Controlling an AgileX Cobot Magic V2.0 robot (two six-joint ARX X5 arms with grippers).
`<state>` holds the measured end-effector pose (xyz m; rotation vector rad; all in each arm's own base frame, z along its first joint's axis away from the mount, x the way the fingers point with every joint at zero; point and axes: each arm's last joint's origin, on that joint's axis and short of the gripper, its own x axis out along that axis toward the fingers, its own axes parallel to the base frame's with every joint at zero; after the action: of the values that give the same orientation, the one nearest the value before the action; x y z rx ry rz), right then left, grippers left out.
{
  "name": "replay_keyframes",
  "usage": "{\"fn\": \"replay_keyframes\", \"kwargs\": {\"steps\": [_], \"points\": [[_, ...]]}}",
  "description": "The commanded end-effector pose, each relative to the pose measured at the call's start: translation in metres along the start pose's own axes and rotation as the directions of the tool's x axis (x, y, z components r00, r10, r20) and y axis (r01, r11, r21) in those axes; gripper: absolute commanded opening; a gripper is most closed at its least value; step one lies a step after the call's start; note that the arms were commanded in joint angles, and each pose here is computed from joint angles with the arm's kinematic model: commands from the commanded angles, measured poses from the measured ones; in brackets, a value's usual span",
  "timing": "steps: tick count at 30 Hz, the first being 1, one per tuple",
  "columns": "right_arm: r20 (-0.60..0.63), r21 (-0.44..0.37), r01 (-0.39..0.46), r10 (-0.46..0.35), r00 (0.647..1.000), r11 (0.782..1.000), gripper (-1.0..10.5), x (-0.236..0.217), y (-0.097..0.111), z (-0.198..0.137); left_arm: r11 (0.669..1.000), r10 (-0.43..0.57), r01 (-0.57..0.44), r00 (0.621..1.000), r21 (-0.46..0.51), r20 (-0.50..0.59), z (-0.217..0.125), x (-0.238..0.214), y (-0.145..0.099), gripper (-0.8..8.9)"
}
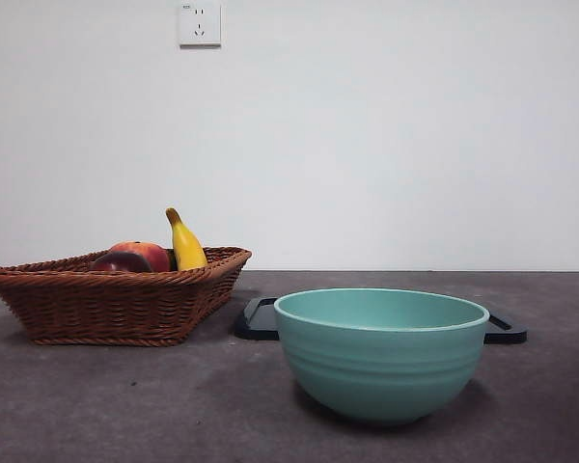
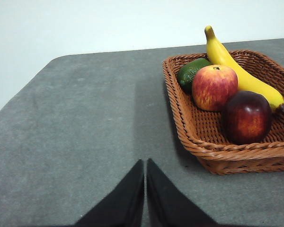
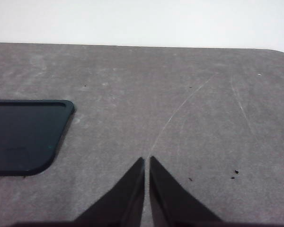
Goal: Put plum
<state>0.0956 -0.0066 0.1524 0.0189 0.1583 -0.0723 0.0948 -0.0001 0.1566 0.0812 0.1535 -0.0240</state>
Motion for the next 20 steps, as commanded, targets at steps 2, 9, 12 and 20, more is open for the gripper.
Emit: {"fn": "replay_keyframes", "kwargs": {"steps": [2,9,12,20], "points": [[-0.008,-0.002,0.005,-0.005,1.000,1.000,0.1,0.0005,-0.0003,-0.0022,1.000,0.003,-0.003,1.000,-0.009,-0.025,-0.0072,0.0019,-0.0003,0.07],[0.009,-0.002,0.005,-0.005,1.000,1.000,0.1,0.0004,-0.0003,-0.0004,1.000,0.003,-0.003,1.000,-0.009,-0.025,-0.0072,0.0019,-0.0003,0.07],[0.009,-0.002,0.005,-0.005,1.000,1.000,0.1,0.0004,-0.0003,-0.0004,1.000,0.003,-0.003,1.000,-0.009,-0.025,-0.0072,0.0019,-0.0003,0.07],[0.009,-0.002,0.005,-0.005,1.000,1.000,0.1,0.0004,-0.0003,-0.0004,1.000,0.003,-0.003,1.000,-0.009,-0.025,-0.0072,0.0019,-0.0003,0.07]]}}
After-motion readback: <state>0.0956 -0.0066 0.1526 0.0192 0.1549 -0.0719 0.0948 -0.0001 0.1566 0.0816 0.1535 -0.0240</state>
